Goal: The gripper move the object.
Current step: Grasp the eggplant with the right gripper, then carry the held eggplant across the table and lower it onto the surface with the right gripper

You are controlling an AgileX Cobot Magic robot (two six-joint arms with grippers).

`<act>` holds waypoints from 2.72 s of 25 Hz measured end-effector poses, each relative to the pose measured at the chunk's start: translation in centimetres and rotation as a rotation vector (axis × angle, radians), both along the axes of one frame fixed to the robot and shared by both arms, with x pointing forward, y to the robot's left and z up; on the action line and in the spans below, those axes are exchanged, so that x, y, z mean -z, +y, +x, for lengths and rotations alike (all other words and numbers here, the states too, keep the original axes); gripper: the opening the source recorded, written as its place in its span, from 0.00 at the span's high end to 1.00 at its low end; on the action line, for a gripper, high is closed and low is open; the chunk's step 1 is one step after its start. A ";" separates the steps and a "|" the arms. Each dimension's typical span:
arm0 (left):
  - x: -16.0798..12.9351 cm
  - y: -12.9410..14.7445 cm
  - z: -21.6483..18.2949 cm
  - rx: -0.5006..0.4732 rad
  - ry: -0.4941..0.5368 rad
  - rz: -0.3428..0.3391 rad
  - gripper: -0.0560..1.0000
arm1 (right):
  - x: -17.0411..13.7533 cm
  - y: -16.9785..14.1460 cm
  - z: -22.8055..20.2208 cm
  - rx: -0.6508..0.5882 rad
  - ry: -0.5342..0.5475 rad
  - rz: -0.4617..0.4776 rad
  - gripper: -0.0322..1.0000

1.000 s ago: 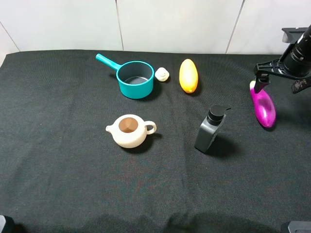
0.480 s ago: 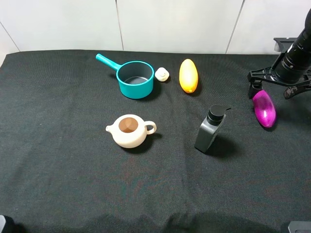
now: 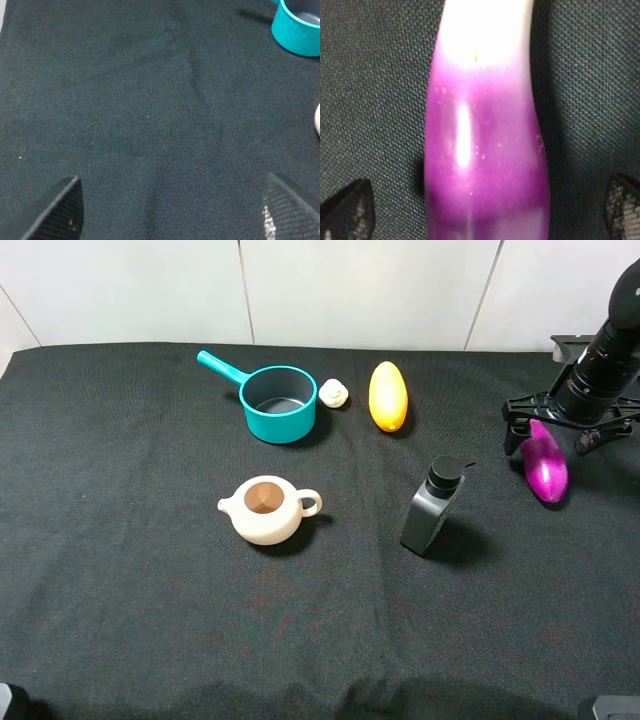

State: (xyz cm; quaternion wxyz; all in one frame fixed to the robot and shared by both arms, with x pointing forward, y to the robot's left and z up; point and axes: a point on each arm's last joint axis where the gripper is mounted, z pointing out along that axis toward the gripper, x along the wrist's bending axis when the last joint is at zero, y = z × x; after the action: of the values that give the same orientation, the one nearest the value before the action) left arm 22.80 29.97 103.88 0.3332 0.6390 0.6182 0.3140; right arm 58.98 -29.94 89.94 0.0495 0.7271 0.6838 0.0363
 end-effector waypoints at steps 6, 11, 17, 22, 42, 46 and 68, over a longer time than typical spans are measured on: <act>0.0 0.0 0.0 0.000 0.000 0.000 0.22 | 0.1 0.0 0.1 0.000 0.003 0.000 0.30; 0.0 0.0 0.0 0.000 0.000 0.000 0.22 | 0.4 0.0 0.1 0.000 0.012 0.000 0.30; 0.0 0.0 0.0 0.000 0.000 0.000 0.22 | 1.1 0.0 0.1 0.000 0.029 0.000 0.30; 0.0 0.0 0.0 0.000 0.000 0.000 0.22 | 1.2 0.0 0.2 0.000 0.020 0.000 0.30; 0.0 0.0 0.0 0.000 0.000 0.000 0.22 | 2.4 0.0 0.3 -0.003 0.041 -0.002 0.30; 0.0 0.0 0.0 0.000 0.000 0.000 0.22 | 2.4 0.0 0.3 -0.003 0.045 -0.002 0.35; 0.0 0.0 0.0 0.000 0.000 0.000 0.22 | 0.7 0.0 0.5 -0.025 0.005 -0.005 0.59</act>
State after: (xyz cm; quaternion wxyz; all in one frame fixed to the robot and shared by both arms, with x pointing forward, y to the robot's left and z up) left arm 22.80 29.97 103.88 0.3332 0.6390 0.6182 0.3140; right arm 59.49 -29.96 89.20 0.0492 0.7186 0.6929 0.0336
